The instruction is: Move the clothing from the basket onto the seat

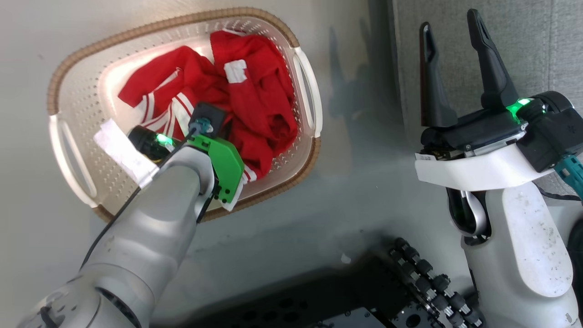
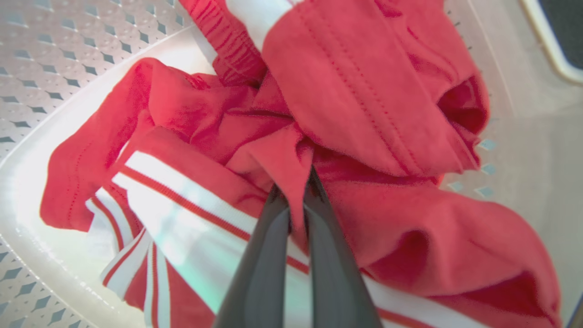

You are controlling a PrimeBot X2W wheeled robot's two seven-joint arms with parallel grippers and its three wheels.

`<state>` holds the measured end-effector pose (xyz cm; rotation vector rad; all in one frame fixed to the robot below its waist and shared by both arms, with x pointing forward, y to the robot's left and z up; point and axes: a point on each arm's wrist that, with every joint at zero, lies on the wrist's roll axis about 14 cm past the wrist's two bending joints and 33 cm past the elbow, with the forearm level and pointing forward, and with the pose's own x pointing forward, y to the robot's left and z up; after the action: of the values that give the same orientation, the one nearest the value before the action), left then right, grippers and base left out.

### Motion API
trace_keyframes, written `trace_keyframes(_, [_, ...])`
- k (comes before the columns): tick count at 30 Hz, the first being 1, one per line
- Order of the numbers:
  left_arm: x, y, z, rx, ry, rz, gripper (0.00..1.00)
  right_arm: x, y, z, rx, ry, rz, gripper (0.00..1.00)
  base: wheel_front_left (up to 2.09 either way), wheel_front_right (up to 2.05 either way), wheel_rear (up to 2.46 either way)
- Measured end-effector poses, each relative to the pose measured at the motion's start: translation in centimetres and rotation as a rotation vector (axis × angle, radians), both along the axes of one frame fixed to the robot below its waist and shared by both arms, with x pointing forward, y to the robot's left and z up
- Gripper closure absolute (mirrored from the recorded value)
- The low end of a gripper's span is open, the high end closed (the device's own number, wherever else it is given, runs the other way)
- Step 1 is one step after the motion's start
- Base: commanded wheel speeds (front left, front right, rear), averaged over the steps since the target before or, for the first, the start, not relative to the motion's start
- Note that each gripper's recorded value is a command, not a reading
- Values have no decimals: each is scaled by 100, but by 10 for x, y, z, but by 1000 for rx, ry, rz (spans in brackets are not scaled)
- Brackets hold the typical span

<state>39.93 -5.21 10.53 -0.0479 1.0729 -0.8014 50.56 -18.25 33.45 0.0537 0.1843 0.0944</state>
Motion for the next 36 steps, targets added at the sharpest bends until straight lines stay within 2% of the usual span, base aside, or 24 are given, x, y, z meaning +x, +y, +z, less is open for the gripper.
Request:
trace_keyframes(6, [13,4,32,-37,-85,38,100,-3,2,19,-5,-27,0,0,0,0,0])
trace_keyframes(21, [57,9,166,-190,-391,164,100,-28,7,73,-2,-92,-1,0,0,0,0])
trace_keyframes(36, [93,51,345,-357,-842,345,100,-54,24,138,29,-214,35,0,0,0,0])
